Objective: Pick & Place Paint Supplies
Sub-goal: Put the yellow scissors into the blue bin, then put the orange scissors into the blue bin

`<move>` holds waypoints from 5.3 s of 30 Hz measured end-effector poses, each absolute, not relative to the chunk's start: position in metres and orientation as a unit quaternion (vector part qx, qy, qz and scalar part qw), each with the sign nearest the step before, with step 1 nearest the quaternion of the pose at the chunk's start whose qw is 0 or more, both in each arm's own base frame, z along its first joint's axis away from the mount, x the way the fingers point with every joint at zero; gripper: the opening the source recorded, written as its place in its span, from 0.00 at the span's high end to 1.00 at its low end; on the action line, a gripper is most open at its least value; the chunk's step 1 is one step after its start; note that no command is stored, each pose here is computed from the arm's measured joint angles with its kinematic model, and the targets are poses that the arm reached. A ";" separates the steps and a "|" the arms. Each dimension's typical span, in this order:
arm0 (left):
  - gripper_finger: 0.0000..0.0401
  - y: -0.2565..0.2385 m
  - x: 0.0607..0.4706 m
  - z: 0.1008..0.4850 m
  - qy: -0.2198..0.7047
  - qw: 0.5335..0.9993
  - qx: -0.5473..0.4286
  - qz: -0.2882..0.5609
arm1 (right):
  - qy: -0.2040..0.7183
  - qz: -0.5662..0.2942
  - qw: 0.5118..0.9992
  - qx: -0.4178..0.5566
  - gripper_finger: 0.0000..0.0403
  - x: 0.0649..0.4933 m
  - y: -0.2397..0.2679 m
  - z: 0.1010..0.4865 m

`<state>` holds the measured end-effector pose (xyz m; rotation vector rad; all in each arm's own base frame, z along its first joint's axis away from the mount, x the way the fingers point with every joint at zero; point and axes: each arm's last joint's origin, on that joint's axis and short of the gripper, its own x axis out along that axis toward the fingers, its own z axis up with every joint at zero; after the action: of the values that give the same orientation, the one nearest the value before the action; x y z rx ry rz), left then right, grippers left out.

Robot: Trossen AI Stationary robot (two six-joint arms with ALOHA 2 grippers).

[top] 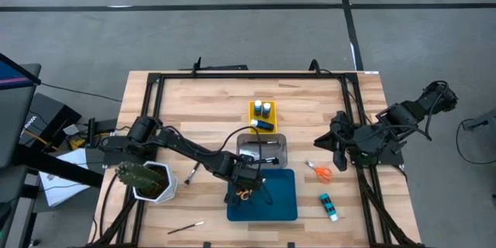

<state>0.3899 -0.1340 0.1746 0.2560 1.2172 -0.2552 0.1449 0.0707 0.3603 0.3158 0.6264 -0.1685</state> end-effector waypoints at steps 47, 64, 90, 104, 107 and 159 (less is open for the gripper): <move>1.00 -0.128 0.395 0.161 0.587 0.795 0.083 -0.128 | 0.304 -0.087 0.938 0.141 0.89 0.145 0.070 0.360; 1.00 -0.126 0.393 0.161 0.592 0.792 0.096 -0.110 | 0.304 -0.088 0.938 0.142 0.89 0.145 0.070 0.360; 0.98 -0.127 0.394 0.161 0.591 0.795 0.086 -0.106 | 0.304 -0.088 0.938 0.142 0.89 0.145 0.070 0.360; 0.97 -0.126 0.393 0.161 0.596 0.791 0.087 -0.106 | 0.304 -0.088 0.938 0.142 0.89 0.145 0.070 0.360; 0.97 -0.126 0.393 0.161 0.596 0.792 0.086 -0.105 | 0.304 -0.087 0.938 0.142 0.89 0.145 0.070 0.360; 0.72 -0.120 0.377 0.258 0.451 0.883 0.072 -0.107 | 0.309 -0.089 0.936 0.139 0.89 0.144 0.070 0.360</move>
<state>0.3769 -0.1201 0.2584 0.1501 0.9389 -0.2229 0.1438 0.0696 0.3596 0.2842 0.6324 -0.1817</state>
